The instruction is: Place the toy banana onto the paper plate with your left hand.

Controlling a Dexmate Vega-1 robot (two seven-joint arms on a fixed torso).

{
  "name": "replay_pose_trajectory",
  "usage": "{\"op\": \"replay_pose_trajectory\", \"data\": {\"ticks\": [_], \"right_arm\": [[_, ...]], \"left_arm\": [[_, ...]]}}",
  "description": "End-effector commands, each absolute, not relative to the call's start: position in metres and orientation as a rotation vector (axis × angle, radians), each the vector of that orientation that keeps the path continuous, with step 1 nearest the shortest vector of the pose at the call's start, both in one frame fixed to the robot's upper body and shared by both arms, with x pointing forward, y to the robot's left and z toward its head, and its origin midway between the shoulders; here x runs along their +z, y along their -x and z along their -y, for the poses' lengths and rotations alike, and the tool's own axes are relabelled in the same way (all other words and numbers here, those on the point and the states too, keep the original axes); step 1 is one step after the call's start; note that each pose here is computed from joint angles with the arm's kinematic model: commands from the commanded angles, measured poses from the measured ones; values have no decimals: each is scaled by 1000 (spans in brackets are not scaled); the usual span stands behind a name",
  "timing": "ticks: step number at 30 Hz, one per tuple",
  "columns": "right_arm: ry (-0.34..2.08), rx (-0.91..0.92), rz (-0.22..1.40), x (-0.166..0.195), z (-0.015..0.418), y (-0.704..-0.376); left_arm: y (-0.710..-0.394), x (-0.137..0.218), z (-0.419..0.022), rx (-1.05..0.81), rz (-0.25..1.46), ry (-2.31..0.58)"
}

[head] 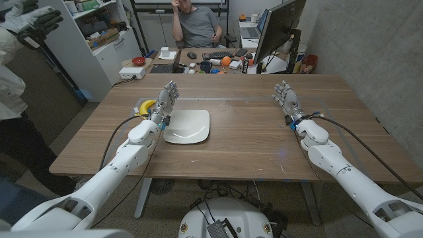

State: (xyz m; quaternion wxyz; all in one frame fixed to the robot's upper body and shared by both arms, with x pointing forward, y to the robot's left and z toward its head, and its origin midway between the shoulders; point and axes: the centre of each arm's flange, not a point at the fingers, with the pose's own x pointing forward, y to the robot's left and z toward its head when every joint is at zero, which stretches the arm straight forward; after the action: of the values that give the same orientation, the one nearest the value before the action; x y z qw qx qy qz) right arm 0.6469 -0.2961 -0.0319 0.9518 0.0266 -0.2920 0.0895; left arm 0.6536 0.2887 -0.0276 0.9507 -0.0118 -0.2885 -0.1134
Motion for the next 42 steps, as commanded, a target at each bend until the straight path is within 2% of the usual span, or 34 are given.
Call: {"op": "replay_pose_trajectory", "data": {"ticks": [1, 9, 20, 26, 31, 42], "right_arm": [[-55, 169, 589, -37, 299, -643], [-60, 165, 590, -38, 300, -644], [-56, 164, 590, -39, 302, -646], [-48, 169, 589, -39, 301, -646], [-40, 161, 585, -39, 301, -645], [-55, 157, 586, -44, 300, -647]], "left_arm": [[-654, -26, -287, -241, 593, -7], [-650, -18, -297, -238, 614, -33], [-637, 10, -338, -57, 643, -326], [-638, 22, -357, -45, 629, -399], [-629, 42, -368, 34, 663, -575], [-612, 69, -384, 61, 702, -692]]}}
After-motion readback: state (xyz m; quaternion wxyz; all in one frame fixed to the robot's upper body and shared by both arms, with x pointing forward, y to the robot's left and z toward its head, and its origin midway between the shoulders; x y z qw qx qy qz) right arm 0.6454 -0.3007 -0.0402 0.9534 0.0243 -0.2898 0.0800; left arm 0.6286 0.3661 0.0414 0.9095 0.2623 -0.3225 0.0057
